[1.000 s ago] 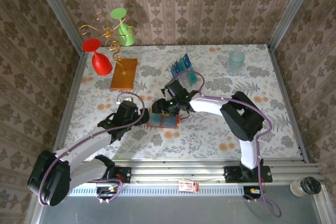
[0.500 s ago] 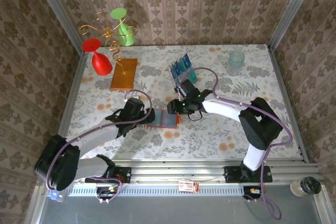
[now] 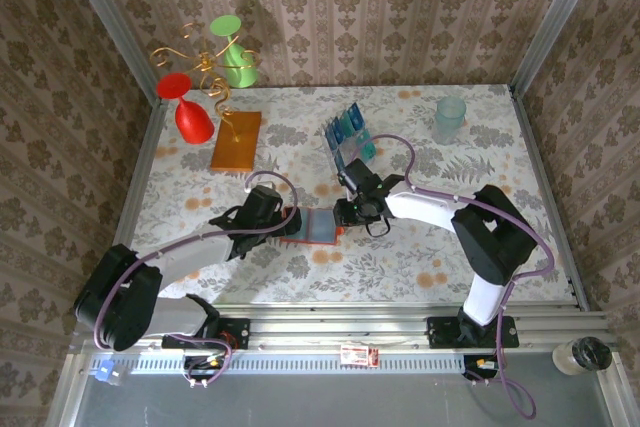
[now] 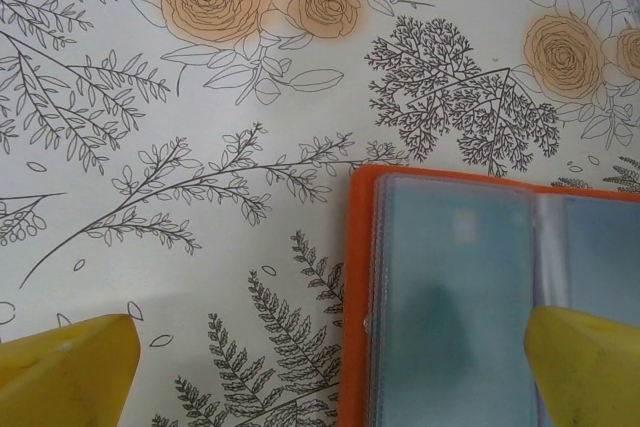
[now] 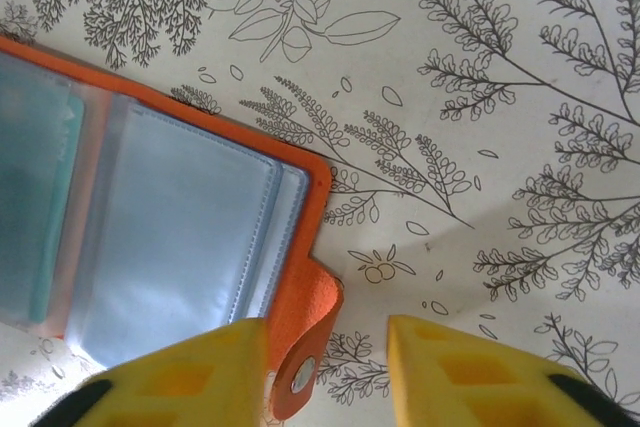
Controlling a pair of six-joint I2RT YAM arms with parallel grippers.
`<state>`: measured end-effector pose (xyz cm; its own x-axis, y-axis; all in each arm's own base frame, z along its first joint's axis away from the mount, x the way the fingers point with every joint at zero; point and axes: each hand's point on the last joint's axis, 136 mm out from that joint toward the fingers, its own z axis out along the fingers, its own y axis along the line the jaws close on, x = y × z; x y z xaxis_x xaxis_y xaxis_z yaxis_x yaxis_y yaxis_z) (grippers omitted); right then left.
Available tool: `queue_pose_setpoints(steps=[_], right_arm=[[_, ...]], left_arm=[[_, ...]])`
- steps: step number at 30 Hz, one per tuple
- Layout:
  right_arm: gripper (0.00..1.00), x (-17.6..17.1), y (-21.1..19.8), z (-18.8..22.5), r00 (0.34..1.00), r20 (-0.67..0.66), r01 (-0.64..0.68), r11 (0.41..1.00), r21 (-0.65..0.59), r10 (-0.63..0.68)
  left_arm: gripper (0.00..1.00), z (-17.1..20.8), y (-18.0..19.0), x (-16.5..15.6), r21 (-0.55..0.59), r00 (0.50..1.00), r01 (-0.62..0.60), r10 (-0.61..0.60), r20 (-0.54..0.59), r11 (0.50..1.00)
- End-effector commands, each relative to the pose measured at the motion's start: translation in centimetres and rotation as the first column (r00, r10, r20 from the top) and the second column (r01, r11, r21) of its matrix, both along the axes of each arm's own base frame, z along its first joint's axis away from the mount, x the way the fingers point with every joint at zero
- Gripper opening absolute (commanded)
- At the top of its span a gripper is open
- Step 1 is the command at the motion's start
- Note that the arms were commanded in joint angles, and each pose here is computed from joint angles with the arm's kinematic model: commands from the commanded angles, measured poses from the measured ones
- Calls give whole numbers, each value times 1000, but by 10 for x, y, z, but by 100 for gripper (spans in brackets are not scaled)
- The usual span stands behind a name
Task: Put the credit cards into the card holder
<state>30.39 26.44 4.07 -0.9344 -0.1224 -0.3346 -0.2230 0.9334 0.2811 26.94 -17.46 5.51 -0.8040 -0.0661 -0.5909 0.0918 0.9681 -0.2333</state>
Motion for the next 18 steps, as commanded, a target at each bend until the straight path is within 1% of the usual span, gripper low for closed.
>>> queue_pose_setpoints(steps=[1, 7, 8, 18], right_arm=[[24, -5, -9, -15, 1000, -23, -1, 999, -44, 0], [2, -5, -15, -16, 1000, -25, 6, 999, -46, -8], [0, -5, -17, -15, 1000, -23, 10, 999, -46, -11], [0, -8, -52, -11, 998, -11, 55, 996, -64, -56]], left_arm=[[100, 8, -8, 5, -8, 1000, 12, -12, 23, 1000], [100, 7, -9, 5, -10, 1000, 15, -15, 21, 1000], [100, 7, -9, 5, -9, 1000, 13, -13, 23, 1000], [100, 8, -11, 5, -15, 1000, 18, -18, 25, 1000]])
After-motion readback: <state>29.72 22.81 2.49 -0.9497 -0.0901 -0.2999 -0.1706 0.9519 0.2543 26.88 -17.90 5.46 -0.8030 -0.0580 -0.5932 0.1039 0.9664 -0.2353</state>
